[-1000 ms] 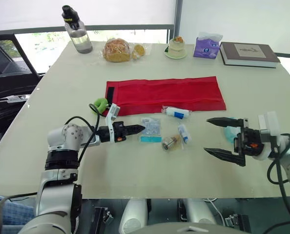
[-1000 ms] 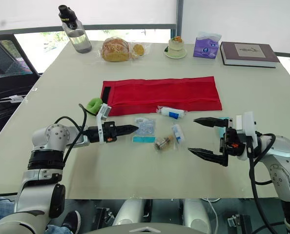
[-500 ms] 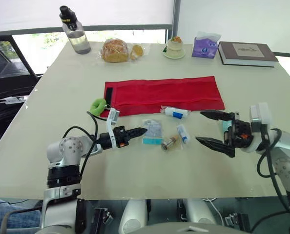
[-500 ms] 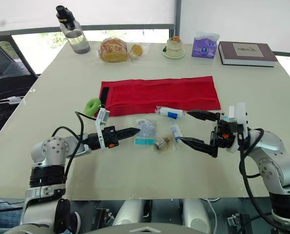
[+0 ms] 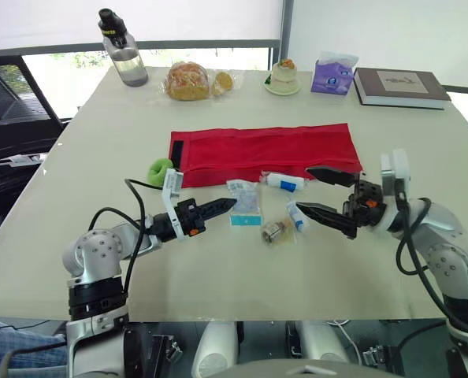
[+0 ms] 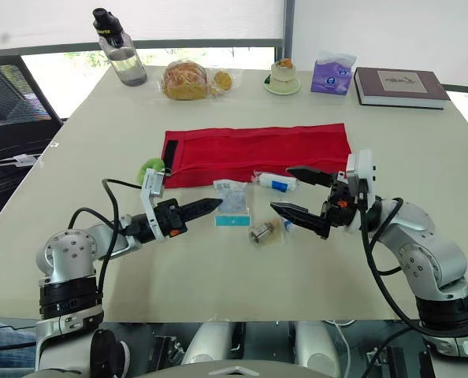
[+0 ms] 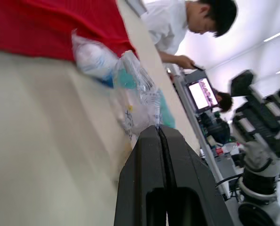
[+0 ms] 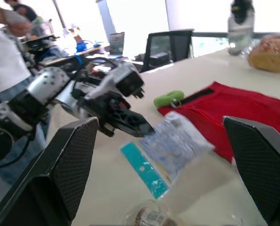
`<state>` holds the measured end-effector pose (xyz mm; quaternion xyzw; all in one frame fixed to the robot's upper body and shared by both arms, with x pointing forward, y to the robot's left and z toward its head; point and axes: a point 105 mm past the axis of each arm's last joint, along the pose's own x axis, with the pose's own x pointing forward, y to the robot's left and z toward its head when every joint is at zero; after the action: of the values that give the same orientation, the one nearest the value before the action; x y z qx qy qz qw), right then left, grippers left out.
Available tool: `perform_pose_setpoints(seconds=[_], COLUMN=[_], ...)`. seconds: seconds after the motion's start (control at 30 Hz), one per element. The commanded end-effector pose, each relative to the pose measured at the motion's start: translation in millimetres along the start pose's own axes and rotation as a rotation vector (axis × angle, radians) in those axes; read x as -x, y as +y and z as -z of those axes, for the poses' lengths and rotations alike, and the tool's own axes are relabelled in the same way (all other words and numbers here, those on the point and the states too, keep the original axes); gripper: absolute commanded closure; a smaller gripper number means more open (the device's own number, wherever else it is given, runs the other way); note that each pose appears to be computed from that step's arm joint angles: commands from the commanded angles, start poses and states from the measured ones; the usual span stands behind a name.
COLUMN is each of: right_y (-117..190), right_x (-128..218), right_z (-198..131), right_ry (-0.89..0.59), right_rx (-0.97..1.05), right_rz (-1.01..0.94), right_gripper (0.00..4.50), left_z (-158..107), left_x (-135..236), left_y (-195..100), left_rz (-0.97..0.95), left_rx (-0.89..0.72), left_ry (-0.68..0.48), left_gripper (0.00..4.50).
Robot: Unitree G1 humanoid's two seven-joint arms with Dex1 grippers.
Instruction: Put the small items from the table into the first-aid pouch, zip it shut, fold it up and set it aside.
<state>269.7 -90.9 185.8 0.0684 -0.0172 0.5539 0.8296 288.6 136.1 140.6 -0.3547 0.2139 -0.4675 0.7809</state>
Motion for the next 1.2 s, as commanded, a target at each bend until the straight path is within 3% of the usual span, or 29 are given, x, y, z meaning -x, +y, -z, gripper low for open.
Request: perform_pose_setpoints(seconds=[0.03,0.2,0.33,0.77,0.9,1.0,1.13,1.2], right_y=[11,11,15,19,19,20,18,16], right_x=[-8,-14,-20,-32,-31,-30,-29,-29], right_z=[-3,10,10,-22,-23,-19,-15,-11], right_ry=[0.017,0.116,0.085,-0.059,-0.062,-0.047,-0.033,-0.019], right_rx=[-0.071,-0.276,-0.492,-0.621,-0.631,-0.634,-0.638,-0.634], right_rz=[0.011,0.012,-0.026,-0.042,-0.033,-0.024,-0.003,0.014], right_gripper=[0.0,0.0,0.0,0.0,1.59,3.28,4.47,4.47], left_z=[-9,-11,-18,-17,-17,-17,-13,-10], left_x=[-5,-11,-20,-31,-32,-31,-30,-28], left_y=[-30,-51,-62,-58,-56,-55,-56,-56], left_rz=[0.146,0.26,0.323,0.312,0.305,0.303,0.305,0.295], left_rx=[-0.051,-0.059,-0.068,-0.061,-0.058,-0.056,-0.058,-0.065], left_ry=[-0.014,-0.005,-0.01,0.004,0.001,0.0,0.012,0.023], left_gripper=[4.48,4.48,4.48,4.48,4.5,4.5,4.5,4.5])
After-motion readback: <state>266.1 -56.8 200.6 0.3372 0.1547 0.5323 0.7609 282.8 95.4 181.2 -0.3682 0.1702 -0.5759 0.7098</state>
